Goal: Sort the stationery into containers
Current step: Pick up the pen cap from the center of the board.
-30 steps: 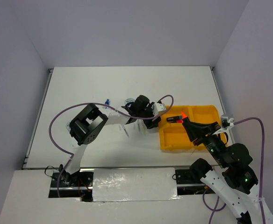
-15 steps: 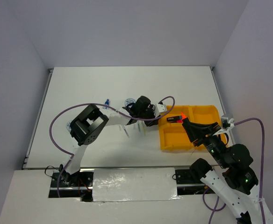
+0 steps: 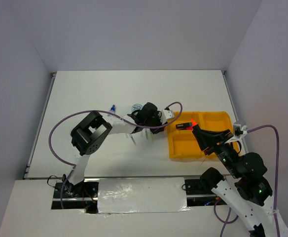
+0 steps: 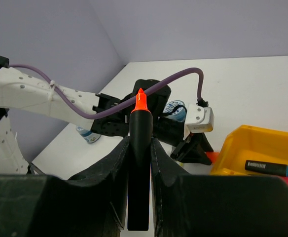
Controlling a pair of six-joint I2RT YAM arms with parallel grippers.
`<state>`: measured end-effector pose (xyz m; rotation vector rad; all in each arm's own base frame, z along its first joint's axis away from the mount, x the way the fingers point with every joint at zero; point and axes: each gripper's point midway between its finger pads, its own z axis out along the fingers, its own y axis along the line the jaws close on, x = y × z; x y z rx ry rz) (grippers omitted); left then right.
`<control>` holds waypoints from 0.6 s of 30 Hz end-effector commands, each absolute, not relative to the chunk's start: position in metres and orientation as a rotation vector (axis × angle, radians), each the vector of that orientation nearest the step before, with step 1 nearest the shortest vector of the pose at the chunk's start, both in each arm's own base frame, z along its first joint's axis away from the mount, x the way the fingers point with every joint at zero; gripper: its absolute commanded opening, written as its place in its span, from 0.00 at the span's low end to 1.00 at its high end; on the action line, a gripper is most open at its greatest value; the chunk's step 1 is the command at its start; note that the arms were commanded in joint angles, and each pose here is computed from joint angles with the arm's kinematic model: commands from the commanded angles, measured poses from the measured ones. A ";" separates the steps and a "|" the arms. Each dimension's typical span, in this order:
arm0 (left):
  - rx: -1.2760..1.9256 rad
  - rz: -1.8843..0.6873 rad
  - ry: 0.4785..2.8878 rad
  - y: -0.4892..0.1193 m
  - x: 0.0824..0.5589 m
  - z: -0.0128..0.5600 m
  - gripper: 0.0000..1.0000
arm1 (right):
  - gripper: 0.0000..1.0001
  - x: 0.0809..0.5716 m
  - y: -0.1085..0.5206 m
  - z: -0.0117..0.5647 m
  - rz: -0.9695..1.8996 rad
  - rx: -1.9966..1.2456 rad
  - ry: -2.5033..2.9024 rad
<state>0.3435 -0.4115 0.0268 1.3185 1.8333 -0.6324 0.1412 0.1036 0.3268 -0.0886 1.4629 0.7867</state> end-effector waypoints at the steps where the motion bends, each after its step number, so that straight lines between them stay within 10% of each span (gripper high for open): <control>1: 1.310 -0.553 1.950 -0.384 0.333 0.012 0.15 | 0.00 0.139 0.102 0.343 0.790 -0.096 1.413; 18: 1.208 -0.646 1.756 -0.369 0.310 0.139 0.14 | 0.00 0.154 0.115 0.331 0.761 -0.131 1.475</control>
